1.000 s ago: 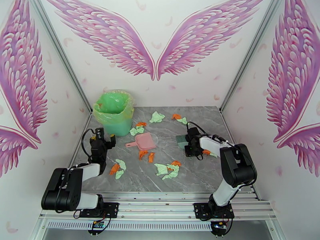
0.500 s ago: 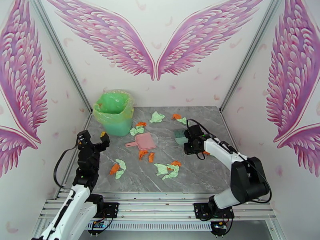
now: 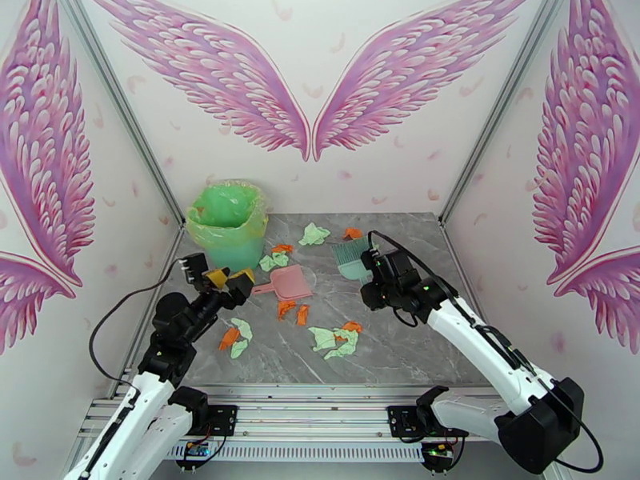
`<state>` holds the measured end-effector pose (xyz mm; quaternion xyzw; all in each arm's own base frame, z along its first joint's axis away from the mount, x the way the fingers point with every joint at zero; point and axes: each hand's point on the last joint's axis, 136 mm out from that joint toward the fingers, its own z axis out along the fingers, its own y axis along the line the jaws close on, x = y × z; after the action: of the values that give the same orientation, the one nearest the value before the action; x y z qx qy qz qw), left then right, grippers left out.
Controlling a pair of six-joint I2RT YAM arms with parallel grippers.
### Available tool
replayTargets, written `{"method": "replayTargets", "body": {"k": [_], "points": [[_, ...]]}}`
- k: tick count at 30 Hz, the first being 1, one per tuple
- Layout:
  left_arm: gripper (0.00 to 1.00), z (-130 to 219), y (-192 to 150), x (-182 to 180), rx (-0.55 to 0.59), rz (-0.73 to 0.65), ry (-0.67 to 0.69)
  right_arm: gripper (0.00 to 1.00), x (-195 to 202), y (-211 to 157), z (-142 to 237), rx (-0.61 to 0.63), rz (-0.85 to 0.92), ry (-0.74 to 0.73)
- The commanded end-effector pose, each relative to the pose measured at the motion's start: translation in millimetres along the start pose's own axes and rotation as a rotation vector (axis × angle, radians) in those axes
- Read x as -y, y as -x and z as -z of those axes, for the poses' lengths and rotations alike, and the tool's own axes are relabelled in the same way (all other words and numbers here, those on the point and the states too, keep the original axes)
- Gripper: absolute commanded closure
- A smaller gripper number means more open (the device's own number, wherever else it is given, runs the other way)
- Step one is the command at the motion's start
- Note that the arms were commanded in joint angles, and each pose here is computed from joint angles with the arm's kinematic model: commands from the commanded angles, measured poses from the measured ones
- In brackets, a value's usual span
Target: Sweep away the paper scraps from the table
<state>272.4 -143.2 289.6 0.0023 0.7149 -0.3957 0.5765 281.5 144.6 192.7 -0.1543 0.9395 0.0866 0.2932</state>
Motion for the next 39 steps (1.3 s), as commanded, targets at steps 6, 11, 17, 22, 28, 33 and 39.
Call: {"method": "replayTargets", "body": {"k": [6, 11, 17, 22, 28, 33, 39], "points": [[0.02, -44.3, -71.7, 47.9, -0.227, 0.172, -0.164, 0.79, -11.8, 15.1, 10.8, 0.062, -0.006, -0.016], [0.05, -82.7, -95.3, 81.6, -0.325, 0.246, -0.271, 0.79, -15.6, 16.1, 14.0, 0.072, -0.002, -0.008], [0.06, -111.4, -94.9, 114.6, -0.337, 0.258, -0.341, 0.79, -20.0, 17.3, 21.5, 0.091, -0.008, 0.009], [0.07, -130.9, -101.3, 124.5, -0.352, 0.287, -0.363, 0.79, -28.2, 21.9, 28.0, 0.106, -0.006, 0.032], [0.09, -148.0, -104.7, 127.1, -0.362, 0.299, -0.365, 0.79, -41.0, 27.1, 33.1, 0.129, -0.001, 0.063], [0.13, -157.8, -100.1, 132.5, -0.357, 0.301, -0.378, 0.79, -52.7, 30.3, 31.2, 0.130, 0.010, 0.083], [0.27, -167.6, -105.5, 137.4, -0.379, 0.320, -0.402, 0.79, -64.7, 35.8, 28.6, 0.149, 0.018, 0.097]]}}
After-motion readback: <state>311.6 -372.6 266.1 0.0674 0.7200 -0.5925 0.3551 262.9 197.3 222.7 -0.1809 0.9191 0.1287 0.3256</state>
